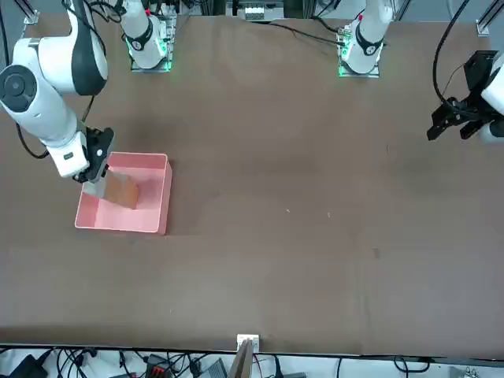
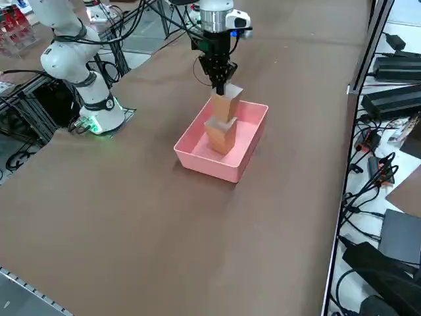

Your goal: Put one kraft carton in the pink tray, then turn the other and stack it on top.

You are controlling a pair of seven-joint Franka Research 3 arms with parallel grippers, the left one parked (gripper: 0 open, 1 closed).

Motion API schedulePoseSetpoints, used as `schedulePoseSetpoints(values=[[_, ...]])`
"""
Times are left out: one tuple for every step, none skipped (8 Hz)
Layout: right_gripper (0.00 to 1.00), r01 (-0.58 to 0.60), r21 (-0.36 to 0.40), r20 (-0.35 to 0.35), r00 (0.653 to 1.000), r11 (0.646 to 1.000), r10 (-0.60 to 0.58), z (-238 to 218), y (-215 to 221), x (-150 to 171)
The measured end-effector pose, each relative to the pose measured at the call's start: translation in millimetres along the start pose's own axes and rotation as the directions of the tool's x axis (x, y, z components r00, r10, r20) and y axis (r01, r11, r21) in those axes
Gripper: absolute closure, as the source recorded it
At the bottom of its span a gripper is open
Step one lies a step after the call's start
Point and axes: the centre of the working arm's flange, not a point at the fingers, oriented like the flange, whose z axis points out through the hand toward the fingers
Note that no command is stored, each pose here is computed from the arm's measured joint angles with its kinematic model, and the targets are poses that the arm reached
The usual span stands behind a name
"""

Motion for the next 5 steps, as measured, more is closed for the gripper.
schedulePoseSetpoints(values=[[0.99,0.015,-0.002,0.001,1.0,1.0,-0.015,-2,-4,-2],[0.98,0.047,-0.004,0.003,0.999,0.999,-0.047,-3,-7,-4],[0.98,0.082,-0.011,0.001,0.997,0.997,-0.082,-2,-10,-5],[0.98,0.101,-0.023,-0.005,0.995,0.995,-0.101,0,-12,-9],[0.98,0.107,-0.036,-0.011,0.994,0.994,-0.107,6,-15,-14]])
